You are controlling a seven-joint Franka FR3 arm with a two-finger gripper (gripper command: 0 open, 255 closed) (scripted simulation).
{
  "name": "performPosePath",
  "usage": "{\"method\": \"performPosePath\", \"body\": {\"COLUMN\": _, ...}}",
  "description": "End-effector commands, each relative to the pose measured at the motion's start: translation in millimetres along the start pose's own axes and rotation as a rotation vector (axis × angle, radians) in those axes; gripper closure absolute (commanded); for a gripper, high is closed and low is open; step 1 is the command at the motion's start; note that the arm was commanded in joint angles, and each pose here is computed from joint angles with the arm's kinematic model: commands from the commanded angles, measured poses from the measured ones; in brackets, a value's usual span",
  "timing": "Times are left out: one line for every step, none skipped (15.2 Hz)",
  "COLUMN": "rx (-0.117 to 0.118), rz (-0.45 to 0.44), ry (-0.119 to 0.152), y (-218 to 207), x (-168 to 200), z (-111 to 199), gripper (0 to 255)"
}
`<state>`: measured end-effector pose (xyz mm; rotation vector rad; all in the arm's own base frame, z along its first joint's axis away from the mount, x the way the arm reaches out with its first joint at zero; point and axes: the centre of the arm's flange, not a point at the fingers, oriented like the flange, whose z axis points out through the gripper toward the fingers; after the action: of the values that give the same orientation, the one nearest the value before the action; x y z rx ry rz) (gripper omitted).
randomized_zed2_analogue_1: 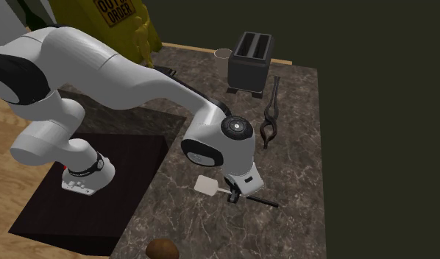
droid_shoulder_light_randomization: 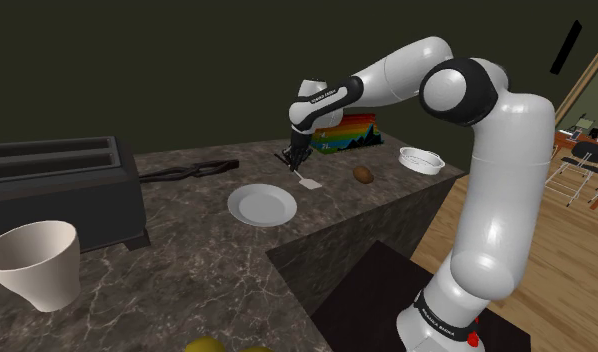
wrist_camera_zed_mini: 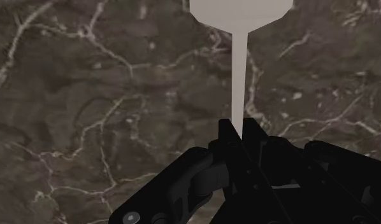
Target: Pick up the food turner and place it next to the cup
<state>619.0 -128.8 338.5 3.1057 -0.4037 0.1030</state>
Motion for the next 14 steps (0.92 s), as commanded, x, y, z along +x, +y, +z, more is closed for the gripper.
{"method": "performPosePath", "body": {"rx": 0.000, "rz": 0.000, "ry": 0.000, "y": 0, "x": 0, "z": 0, "gripper": 255}}
{"method": "performPosePath", "body": {"rx": 0.000, "rz": 0.000, "ry": 0.000, "y": 0, "x": 0, "z": 0, "gripper": 255}}
{"method": "performPosePath", "body": {"rx": 0.000, "rz": 0.000, "ry": 0.000, "y": 0, "x": 0, "z": 0, "gripper": 255}}
{"method": "performPosePath", "body": {"rx": 0.000, "rz": 0.000, "ry": 0.000, "y": 0, "x": 0, "z": -5, "gripper": 255}}
{"method": "performPosePath", "body": {"rx": 0.000, "rz": 0.000, "ry": 0.000, "y": 0, "x": 1, "z": -11, "gripper": 255}}
{"method": "performPosePath", "body": {"rx": 0.000, "rz": 0.000, "ry": 0.000, "y": 0, "x": 1, "z": -16, "gripper": 255}}
{"method": "performPosePath", "body": {"rx": 0.000, "rz": 0.000, "ry": 0.000, "y": 0, "x": 1, "z": -21, "gripper": 255}}
{"method": "performPosePath", "body": {"rx": 0.000, "rz": 0.000, "ry": 0.000, "y": 0, "x": 2, "z": -26, "gripper": 255}}
{"method": "performPosePath", "body": {"rx": 0.000, "rz": 0.000, "ry": 0.000, "y": 0, "x": 2, "z": -32, "gripper": 255}}
{"method": "performPosePath", "body": {"rx": 0.000, "rz": 0.000, "ry": 0.000, "y": 0, "x": 2, "z": -37, "gripper": 255}}
{"method": "performPosePath", "body": {"rx": 0.000, "rz": 0.000, "ry": 0.000, "y": 0, "x": 3, "z": -42, "gripper": 255}}
{"method": "performPosePath", "body": {"rx": 0.000, "rz": 0.000, "ry": 0.000, "y": 0, "x": 3, "z": -47, "gripper": 255}}
{"method": "performPosePath", "body": {"rx": 0.000, "rz": 0.000, "ry": 0.000, "y": 0, "x": 3, "z": -53, "gripper": 255}}
{"method": "performPosePath", "body": {"rx": 0.000, "rz": 0.000, "ry": 0.000, "y": 0, "x": 4, "z": -58, "gripper": 255}}
